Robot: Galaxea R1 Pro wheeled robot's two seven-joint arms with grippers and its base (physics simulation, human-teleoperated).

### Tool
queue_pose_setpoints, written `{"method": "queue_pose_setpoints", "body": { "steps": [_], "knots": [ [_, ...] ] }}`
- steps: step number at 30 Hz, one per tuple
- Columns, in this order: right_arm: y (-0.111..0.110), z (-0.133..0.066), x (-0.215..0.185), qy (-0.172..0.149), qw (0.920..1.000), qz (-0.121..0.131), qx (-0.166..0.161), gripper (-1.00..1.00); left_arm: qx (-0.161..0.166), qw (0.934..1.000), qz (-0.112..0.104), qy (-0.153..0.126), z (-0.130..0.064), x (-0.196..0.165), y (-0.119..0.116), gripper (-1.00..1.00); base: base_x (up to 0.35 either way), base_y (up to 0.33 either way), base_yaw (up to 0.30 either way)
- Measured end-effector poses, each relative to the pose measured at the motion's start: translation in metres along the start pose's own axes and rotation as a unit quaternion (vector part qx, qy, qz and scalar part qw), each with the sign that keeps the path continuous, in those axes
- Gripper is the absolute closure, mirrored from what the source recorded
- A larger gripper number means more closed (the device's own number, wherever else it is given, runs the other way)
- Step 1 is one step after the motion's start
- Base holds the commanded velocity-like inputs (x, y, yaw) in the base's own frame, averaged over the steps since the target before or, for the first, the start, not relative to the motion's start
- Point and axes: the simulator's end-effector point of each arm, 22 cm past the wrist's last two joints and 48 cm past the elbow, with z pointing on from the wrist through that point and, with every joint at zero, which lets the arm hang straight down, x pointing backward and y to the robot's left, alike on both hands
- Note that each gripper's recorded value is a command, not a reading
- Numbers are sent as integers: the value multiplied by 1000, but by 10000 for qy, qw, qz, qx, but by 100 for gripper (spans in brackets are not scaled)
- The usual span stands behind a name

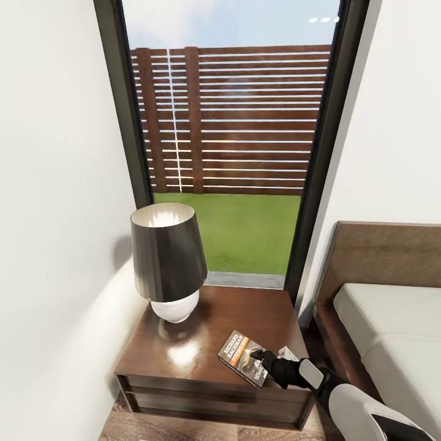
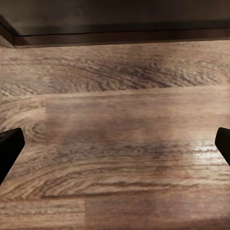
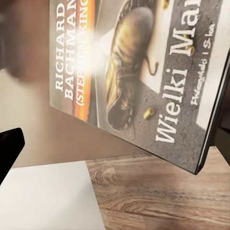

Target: In the bedroom, move the book from the bed onto either nightstand, and place the two sandals side by side next to the bed.

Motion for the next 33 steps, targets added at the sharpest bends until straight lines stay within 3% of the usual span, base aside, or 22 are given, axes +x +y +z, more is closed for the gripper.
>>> {"method": "queue_pose_setpoints", "body": {
  "steps": [33],
  "knots": [
    [7,-7,-4,-4,10000,-2,14,-100,0,10000,0,0,-8,-7,0,-100,0,0,0]
  ]
}}
